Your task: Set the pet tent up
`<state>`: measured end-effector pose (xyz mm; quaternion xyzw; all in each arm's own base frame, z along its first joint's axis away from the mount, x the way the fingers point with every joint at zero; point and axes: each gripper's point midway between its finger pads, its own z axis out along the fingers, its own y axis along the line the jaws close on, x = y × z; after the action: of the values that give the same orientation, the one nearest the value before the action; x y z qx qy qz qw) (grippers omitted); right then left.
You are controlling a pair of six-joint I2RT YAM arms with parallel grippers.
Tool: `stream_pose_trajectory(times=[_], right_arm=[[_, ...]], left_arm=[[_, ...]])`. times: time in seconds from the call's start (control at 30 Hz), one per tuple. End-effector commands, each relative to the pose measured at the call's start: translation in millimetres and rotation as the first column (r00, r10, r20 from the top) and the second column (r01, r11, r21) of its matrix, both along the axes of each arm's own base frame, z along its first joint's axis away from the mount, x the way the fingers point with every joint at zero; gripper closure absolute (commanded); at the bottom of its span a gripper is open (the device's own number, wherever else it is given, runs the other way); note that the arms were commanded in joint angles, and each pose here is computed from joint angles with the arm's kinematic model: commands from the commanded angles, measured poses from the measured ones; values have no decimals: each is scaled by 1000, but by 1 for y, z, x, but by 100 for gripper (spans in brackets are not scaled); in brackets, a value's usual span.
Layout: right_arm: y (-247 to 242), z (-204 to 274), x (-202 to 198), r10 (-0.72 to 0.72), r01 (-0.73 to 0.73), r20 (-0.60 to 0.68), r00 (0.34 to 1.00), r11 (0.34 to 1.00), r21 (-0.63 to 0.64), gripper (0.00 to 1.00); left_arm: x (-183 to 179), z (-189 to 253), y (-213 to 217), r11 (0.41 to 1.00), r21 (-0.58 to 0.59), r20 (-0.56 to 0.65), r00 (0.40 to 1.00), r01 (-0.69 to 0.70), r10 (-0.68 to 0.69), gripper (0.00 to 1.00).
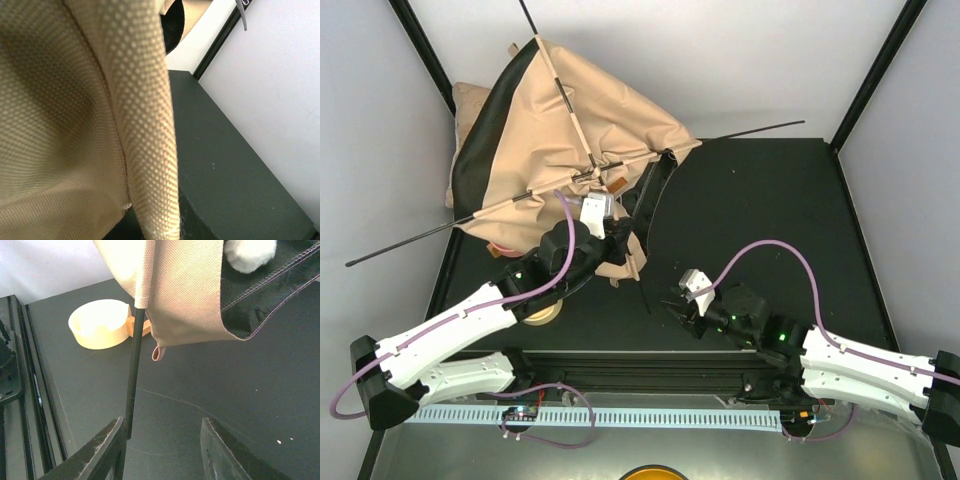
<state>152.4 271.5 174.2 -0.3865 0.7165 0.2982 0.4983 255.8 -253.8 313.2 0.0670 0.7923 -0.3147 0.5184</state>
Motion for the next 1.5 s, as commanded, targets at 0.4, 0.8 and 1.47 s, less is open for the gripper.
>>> stream_pose_trajectory(times=[0.4, 0.8, 1.47], right_arm=[[-2, 41, -6, 7, -6, -13, 1000, 997, 71, 38], [-13, 54, -10, -21, 31, -82, 996, 992, 124, 38], [-36, 31, 37, -52, 73, -108, 993, 977, 201, 43]], left_arm=[[1, 51, -4, 994, -102, 59, 998, 31, -25, 98], [-12, 36, 3, 994, -100, -18, 999, 49, -51, 99], [-1, 30, 25, 992, -117, -101, 993, 43, -55, 99]])
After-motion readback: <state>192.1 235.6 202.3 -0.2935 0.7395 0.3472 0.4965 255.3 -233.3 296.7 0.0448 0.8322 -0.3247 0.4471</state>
